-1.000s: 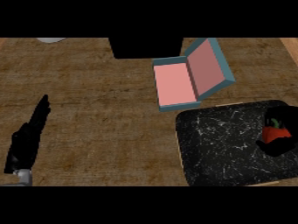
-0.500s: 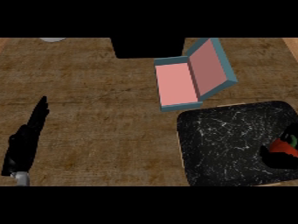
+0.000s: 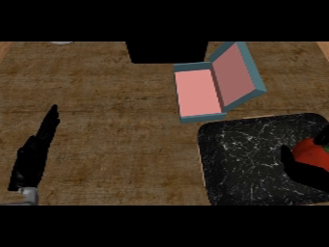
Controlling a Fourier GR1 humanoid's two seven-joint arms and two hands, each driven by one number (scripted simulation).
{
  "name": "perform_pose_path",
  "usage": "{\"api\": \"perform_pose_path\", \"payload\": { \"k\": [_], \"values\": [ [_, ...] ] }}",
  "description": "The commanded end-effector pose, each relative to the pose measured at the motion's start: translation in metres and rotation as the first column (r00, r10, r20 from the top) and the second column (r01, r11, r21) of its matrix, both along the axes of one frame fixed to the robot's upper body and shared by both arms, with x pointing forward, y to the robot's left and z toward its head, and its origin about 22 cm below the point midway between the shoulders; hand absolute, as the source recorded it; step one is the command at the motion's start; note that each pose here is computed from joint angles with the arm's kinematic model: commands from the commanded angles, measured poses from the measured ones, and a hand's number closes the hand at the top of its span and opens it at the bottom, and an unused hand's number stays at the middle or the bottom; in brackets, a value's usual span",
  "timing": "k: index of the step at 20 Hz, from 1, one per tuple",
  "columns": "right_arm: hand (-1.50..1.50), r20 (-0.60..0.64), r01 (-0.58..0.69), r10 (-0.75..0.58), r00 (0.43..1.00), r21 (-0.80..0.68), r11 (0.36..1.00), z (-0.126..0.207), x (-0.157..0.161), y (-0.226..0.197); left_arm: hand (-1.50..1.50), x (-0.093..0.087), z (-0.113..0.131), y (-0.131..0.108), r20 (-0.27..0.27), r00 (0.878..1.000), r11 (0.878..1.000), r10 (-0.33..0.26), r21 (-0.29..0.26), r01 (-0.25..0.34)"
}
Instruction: Pick the bell pepper from the tray and place it in the cardboard box
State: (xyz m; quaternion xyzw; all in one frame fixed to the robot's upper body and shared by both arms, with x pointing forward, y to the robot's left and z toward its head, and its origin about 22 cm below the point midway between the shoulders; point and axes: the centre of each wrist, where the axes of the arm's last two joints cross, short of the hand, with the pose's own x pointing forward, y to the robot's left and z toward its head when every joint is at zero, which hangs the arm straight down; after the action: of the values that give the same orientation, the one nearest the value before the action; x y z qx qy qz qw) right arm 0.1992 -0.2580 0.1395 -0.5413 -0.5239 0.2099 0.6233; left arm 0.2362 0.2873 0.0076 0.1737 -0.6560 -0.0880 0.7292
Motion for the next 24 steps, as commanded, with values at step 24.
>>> {"api": "perform_pose_path", "payload": {
  "k": [24],
  "values": [
    [1.5,0.034,-0.174,0.171,0.985,0.16,0.972,0.075,0.19,0.092,0.0,0.006,-0.007,-0.021,-0.002,1.0,1.0,-0.024,-0.003,0.024]
  ]
}}
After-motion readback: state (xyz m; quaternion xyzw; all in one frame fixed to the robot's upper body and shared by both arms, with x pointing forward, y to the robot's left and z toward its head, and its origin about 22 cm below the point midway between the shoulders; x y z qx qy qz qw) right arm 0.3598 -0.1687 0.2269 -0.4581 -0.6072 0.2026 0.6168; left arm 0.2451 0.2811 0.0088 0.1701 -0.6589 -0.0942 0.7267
